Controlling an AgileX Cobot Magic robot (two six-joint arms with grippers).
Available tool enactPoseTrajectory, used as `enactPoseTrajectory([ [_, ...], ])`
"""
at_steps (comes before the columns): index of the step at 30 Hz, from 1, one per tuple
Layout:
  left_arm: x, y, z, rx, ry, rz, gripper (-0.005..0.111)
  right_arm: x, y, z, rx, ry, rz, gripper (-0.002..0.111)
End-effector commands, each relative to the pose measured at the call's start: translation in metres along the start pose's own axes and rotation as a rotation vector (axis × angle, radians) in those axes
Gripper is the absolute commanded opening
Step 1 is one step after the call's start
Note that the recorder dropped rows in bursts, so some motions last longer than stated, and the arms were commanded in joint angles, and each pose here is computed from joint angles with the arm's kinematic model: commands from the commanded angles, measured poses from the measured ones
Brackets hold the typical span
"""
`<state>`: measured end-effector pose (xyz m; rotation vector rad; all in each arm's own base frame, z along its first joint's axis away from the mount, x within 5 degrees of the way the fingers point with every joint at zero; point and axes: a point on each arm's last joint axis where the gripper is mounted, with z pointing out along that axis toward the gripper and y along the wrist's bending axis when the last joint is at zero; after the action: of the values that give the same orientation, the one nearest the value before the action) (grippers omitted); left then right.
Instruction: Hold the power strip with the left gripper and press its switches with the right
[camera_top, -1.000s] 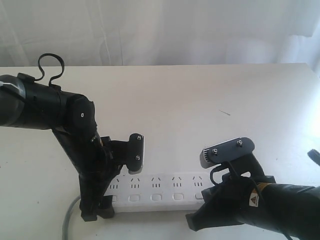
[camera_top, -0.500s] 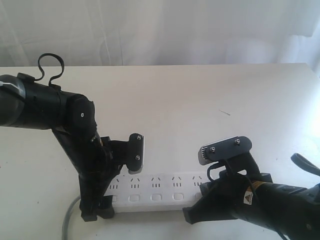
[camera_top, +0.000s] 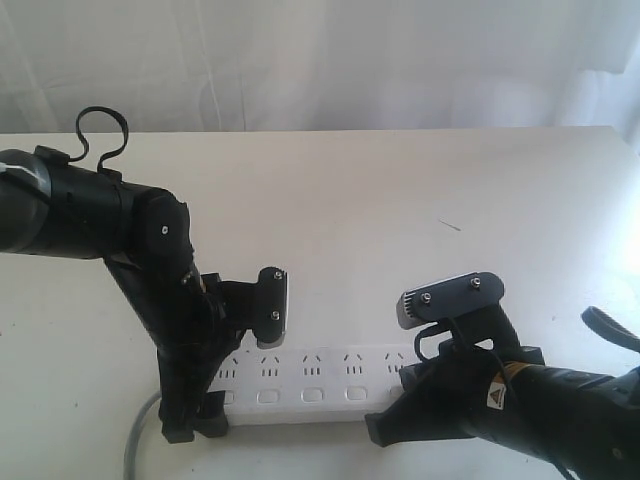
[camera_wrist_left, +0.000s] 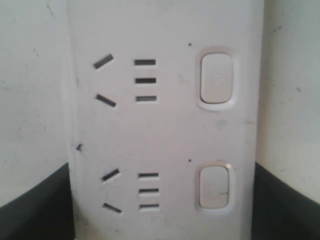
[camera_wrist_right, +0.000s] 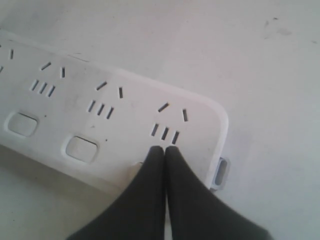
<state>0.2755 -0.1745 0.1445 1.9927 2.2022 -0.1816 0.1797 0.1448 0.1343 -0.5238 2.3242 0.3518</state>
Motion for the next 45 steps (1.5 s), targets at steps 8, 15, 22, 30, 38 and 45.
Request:
enactPoseTrajectory([
  [8,0.010,-0.013,0.014,0.133,0.071,-0.014,0.000,0.003,-0.001,0.000,0.001,0.018,-0.004,0.000],
  [15,0.010,-0.013,0.014,0.135,0.072,-0.014,0.000,0.004,0.000,0.000,-0.014,0.031,-0.051,0.000],
  [22,0.010,-0.013,0.014,0.138,0.070,-0.020,0.000,0.006,0.000,0.000,-0.017,0.047,-0.062,0.000],
  [30,0.009,-0.013,0.014,0.139,0.069,-0.022,0.000,0.006,0.001,0.000,-0.030,0.047,-0.109,0.000],
  [38,0.009,-0.013,0.014,0.139,0.069,-0.022,0.000,0.034,-0.003,0.030,-0.005,0.198,-0.140,0.000],
  [45,0.009,-0.013,0.014,0.139,0.069,-0.022,0.000,0.042,-0.004,0.032,0.004,0.265,-0.107,0.000],
])
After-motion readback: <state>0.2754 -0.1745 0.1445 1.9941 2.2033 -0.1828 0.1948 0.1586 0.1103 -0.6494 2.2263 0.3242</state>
